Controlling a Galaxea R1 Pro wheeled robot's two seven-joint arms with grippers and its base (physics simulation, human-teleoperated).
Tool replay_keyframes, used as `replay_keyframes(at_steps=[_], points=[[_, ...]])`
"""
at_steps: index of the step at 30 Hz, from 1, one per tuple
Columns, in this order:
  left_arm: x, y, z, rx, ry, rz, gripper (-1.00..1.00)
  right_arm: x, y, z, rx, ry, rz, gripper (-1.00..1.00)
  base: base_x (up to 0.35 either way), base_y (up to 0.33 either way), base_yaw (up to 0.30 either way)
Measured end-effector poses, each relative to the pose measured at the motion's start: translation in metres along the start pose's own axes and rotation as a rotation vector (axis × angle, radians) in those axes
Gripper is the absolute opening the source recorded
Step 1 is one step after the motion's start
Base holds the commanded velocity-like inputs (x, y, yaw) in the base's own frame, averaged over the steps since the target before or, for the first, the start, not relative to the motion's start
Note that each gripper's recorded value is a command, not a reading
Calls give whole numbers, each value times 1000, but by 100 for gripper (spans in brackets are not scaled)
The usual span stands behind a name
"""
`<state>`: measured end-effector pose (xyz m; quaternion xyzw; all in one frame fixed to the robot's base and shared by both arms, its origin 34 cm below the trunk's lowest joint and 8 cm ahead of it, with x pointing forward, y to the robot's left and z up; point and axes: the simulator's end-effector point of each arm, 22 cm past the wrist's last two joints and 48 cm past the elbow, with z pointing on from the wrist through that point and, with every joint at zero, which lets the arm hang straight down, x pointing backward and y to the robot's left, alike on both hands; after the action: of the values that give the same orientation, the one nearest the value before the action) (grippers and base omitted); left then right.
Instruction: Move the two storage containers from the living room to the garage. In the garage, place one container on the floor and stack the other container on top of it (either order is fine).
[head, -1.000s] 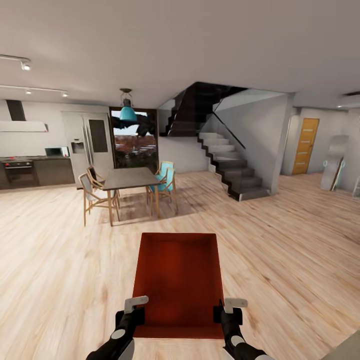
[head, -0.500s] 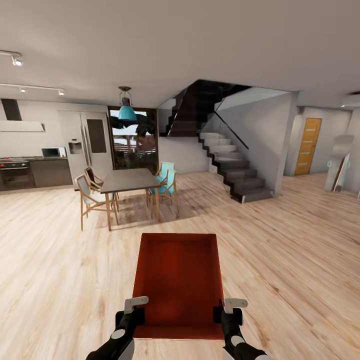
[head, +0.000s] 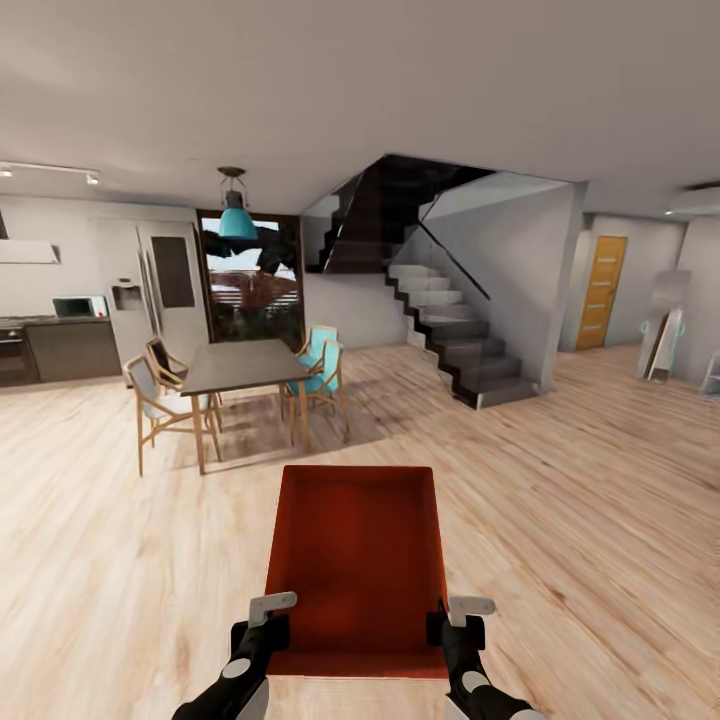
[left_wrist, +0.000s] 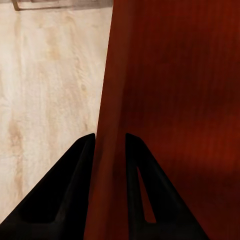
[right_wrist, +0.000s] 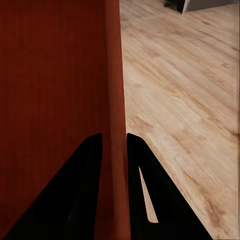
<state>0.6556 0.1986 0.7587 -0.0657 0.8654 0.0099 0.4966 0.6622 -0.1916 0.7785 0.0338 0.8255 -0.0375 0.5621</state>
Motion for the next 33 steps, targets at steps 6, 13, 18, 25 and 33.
replay_keyframes(at_steps=[6,13,18,25,33], points=[[0,0,0,0,-1,0,-100,0,0,0,0,-1,0,-100,322,89,-278],[0,0,0,0,-1,0,-100,0,0,0,0,-1,0,-100,322,89,-282],[0,0,0,0,-1,0,-100,0,0,0,0,-1,0,-100,322,89,-283],[0,0,0,0,-1,0,-100,0,0,0,0,-1,0,-100,322,89,-283],[0,0,0,0,-1,-1,-100,0,0,0,0,-1,0,-100,322,89,-283]])
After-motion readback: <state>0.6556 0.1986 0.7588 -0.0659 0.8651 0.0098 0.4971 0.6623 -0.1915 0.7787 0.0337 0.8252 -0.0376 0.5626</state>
